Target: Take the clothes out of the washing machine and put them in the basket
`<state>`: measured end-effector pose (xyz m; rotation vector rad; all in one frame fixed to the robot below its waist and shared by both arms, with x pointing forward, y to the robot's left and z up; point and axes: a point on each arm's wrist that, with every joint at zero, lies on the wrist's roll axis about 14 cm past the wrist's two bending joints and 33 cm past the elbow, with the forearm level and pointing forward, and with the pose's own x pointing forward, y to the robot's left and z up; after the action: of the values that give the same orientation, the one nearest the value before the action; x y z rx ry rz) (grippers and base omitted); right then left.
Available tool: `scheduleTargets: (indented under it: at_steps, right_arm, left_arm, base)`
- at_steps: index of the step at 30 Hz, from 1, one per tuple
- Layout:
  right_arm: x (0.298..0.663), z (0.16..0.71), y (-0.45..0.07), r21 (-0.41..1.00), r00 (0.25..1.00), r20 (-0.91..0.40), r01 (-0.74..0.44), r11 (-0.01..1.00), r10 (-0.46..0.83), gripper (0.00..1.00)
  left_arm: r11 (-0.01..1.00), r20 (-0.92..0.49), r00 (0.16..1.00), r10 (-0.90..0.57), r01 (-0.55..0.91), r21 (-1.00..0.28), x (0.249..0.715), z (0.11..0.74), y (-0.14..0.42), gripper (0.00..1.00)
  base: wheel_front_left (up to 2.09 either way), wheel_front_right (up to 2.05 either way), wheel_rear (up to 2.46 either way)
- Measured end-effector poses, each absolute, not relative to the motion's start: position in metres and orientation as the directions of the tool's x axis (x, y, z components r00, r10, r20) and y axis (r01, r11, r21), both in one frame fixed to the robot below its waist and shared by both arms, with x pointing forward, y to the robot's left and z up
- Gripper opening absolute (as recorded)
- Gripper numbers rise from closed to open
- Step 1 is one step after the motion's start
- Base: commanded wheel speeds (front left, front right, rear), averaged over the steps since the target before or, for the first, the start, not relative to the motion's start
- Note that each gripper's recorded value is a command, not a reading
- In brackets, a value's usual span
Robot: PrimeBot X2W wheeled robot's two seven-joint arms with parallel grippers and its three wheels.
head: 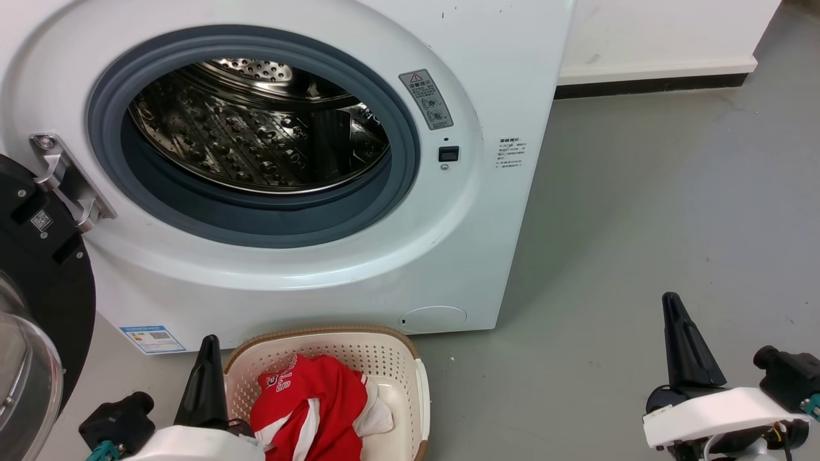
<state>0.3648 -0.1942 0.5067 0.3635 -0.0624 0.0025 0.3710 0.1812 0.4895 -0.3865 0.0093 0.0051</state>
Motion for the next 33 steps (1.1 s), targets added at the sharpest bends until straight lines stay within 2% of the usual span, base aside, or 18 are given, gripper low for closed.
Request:
scheduleTargets:
  at_steps: [18, 24, 33]
  right_arm:
    - [0.370, 0.502, -0.201, 0.612, 0.999, 0.023, 0.018, 0.791, -0.040, 0.00]
    - [0.373, 0.502, -0.203, 0.698, 0.999, 0.013, 0.024, 0.716, -0.047, 0.00]
    - [0.373, 0.498, -0.204, 0.777, 0.999, -0.008, 0.037, 0.628, -0.048, 0.00]
  left_arm:
    - [0.779, -0.054, 0.998, 0.023, -0.052, -0.625, 0.376, 0.485, 0.187, 0.00]
    - [0.703, -0.061, 0.998, 0.022, -0.059, -0.708, 0.379, 0.485, 0.188, 0.00]
    - [0.616, -0.068, 0.997, 0.021, -0.066, -0.785, 0.381, 0.486, 0.189, 0.00]
  base:
    - [0.00, 0.00, 0.00]
    - [0.00, 0.00, 0.00]
    - [0.00, 0.00, 0.00]
